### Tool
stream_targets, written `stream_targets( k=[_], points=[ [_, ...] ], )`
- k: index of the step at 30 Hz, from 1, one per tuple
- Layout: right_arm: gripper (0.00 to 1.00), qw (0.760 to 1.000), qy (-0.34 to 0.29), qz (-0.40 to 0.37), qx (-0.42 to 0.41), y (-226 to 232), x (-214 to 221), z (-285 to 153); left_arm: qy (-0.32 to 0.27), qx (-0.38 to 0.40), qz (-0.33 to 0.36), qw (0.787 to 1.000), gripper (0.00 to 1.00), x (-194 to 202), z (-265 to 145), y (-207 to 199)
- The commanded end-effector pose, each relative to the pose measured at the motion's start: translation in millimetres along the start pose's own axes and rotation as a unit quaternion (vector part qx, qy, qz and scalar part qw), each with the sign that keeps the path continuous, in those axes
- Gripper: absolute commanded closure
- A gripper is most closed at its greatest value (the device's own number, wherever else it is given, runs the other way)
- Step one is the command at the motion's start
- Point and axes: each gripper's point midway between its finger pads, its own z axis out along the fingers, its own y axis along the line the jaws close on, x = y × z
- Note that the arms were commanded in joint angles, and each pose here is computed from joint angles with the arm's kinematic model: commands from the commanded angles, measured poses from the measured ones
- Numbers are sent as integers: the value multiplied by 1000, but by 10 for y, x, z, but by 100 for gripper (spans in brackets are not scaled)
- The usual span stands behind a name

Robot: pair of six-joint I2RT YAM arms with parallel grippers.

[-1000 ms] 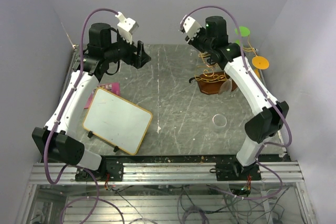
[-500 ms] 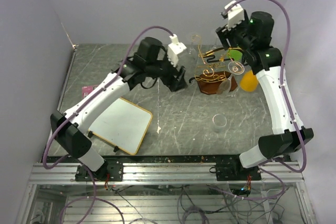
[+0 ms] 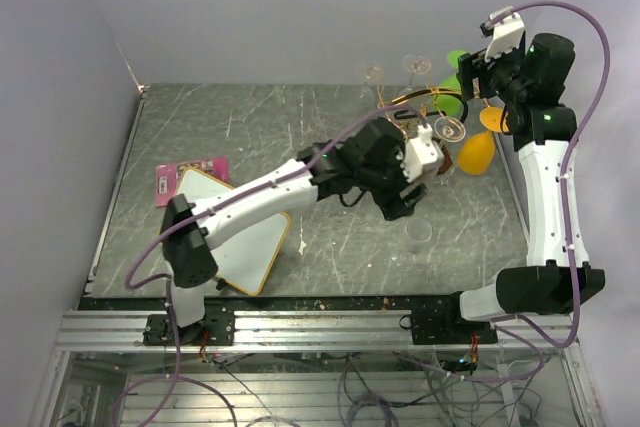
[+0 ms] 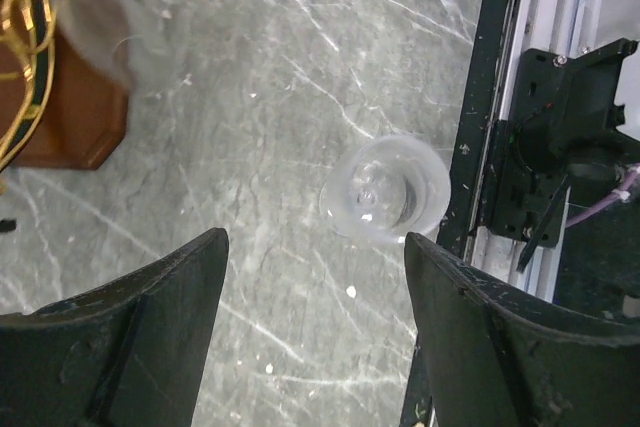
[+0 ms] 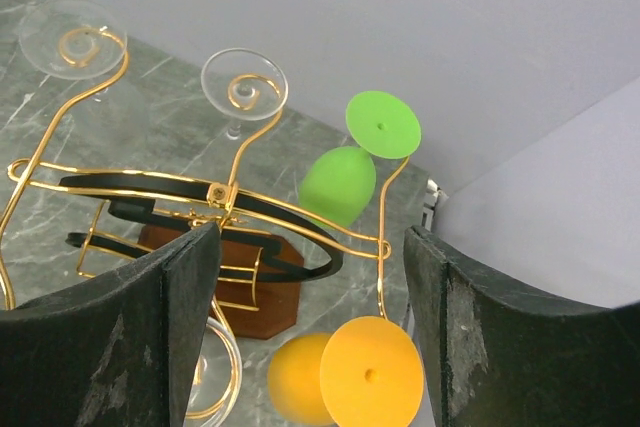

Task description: Place the wine glass upside down on the wine glass rack

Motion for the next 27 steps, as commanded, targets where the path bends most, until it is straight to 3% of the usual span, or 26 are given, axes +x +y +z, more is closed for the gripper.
stream_targets(
  k=[1,13,27],
  points=[
    [27,999,-27,17,-21,44,-77,-58,10,-19,48,999,19,-110,222,-85],
    [26,999,-35,13,-24,29,-142,-118,83,11,92,992,24,217,688,-133],
    [26,999,-35,14,-28,32,-90,-157,133,37,105,985,57,456,899,-200]
  ],
)
